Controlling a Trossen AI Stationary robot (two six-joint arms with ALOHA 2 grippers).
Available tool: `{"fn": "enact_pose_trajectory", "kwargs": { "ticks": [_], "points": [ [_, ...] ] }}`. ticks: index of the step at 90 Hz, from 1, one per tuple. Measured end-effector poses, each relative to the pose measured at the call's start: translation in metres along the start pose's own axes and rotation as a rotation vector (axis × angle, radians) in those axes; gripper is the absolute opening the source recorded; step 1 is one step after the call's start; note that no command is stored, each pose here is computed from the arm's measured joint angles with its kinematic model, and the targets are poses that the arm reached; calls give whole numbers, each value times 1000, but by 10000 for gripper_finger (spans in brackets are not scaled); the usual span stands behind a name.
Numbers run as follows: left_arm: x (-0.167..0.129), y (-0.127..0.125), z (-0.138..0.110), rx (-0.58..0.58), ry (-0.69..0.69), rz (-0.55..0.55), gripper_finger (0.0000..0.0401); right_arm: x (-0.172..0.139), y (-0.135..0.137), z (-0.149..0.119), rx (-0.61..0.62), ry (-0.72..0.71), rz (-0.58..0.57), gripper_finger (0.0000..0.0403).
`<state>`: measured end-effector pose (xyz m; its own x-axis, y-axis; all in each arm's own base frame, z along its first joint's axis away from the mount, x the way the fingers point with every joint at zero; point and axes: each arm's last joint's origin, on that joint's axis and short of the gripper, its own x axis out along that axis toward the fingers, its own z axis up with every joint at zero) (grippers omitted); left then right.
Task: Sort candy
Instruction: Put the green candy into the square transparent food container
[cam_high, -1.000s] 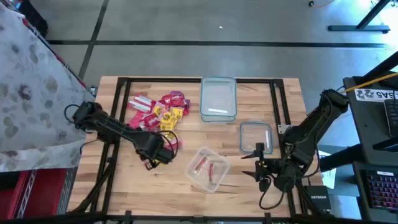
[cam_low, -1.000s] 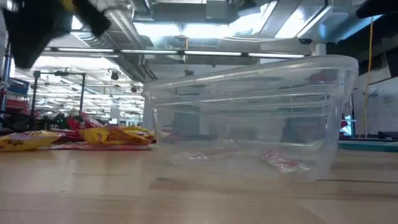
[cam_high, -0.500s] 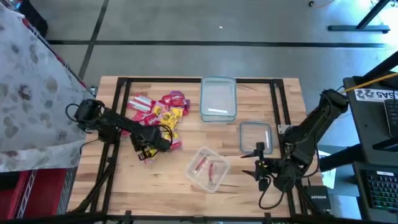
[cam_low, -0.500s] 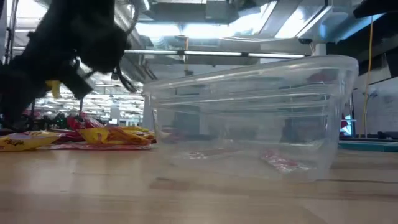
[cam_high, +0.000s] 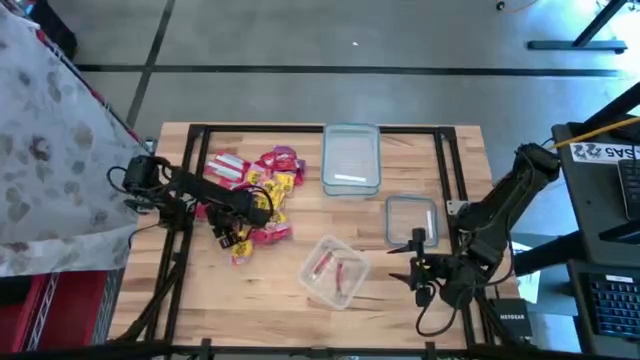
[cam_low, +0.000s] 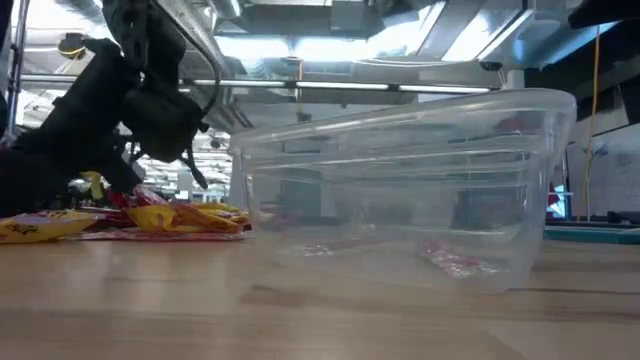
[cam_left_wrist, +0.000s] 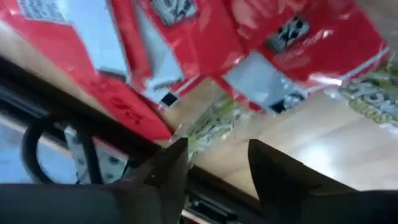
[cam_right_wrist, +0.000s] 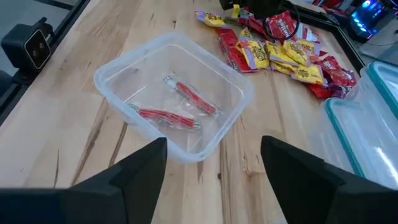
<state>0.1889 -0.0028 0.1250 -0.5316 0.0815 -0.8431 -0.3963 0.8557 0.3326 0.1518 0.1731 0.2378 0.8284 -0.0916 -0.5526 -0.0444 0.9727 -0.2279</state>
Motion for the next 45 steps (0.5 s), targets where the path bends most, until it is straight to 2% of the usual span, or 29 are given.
{"fn": "enact_pose_trajectory", "kwargs": {
  "ticks": [23, 45],
  "points": [
    [6, -3, 3, 21, -28, -55, 164, 0, 0, 0, 0, 0, 1, 248],
    [6, -6, 3, 19, -1, -144, 84, 0, 0, 0, 1, -1, -2, 248]
  ]
}}
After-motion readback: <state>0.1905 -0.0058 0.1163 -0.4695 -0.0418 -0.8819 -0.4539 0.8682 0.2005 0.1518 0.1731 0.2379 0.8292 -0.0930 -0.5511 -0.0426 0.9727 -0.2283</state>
